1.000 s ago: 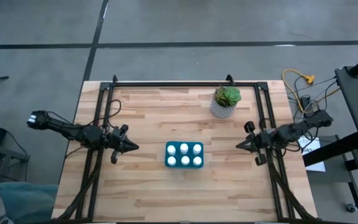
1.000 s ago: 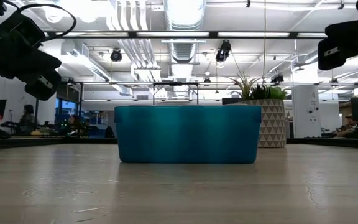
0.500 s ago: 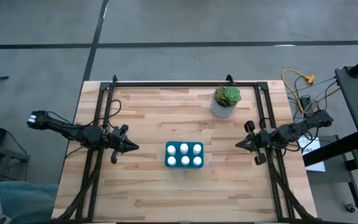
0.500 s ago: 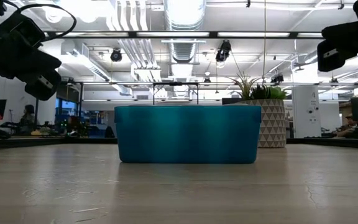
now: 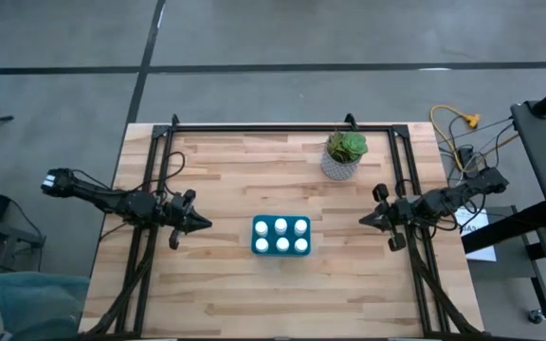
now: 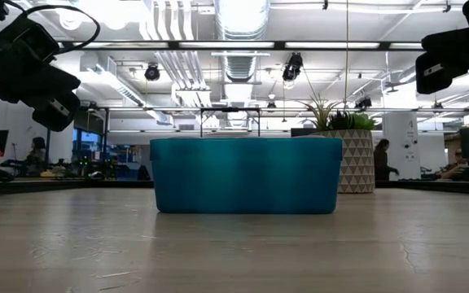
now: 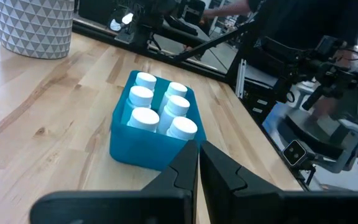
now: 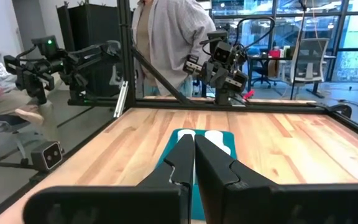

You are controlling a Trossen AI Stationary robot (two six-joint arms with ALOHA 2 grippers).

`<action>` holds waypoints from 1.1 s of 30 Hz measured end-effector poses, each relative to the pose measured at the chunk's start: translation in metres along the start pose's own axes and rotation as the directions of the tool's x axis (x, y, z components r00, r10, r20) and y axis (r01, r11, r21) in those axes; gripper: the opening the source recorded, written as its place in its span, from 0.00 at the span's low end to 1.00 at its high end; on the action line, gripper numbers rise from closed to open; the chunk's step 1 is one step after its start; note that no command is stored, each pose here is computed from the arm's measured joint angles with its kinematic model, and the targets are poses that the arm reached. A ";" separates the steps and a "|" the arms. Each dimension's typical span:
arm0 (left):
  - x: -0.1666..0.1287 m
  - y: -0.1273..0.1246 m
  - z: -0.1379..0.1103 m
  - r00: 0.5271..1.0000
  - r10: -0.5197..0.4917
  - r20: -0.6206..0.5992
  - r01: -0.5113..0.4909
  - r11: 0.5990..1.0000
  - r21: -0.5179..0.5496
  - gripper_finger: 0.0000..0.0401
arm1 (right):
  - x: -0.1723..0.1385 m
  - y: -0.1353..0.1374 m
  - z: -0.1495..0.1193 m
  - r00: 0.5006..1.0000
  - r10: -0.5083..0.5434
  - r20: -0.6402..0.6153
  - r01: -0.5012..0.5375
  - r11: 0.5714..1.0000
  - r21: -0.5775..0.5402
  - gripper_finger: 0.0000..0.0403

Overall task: Pick and place pill bottles into a basket
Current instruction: Return to Home Position

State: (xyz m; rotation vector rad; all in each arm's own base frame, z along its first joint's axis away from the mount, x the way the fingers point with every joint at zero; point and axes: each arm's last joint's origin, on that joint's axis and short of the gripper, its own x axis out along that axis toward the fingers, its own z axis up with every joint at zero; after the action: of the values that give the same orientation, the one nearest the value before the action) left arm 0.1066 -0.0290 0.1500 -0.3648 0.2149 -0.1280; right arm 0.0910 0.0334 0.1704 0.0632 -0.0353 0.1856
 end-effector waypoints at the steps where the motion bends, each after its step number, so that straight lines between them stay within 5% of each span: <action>1: 0.000 0.000 0.000 1.000 0.000 -0.001 0.000 1.000 0.000 0.00 | 0.000 0.000 0.000 1.000 0.000 0.000 0.000 1.000 0.004 0.02; 33: 0.000 0.000 0.000 1.000 0.000 0.000 0.000 1.000 0.000 0.00 | 0.000 0.000 0.000 1.000 0.001 0.000 -0.001 1.000 -0.002 0.02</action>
State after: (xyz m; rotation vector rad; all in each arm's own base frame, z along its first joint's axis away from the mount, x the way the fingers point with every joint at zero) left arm 0.1066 -0.0290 0.1500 -0.3650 0.2147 -0.1279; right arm 0.0910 0.0335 0.1704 0.0609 -0.0355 0.1871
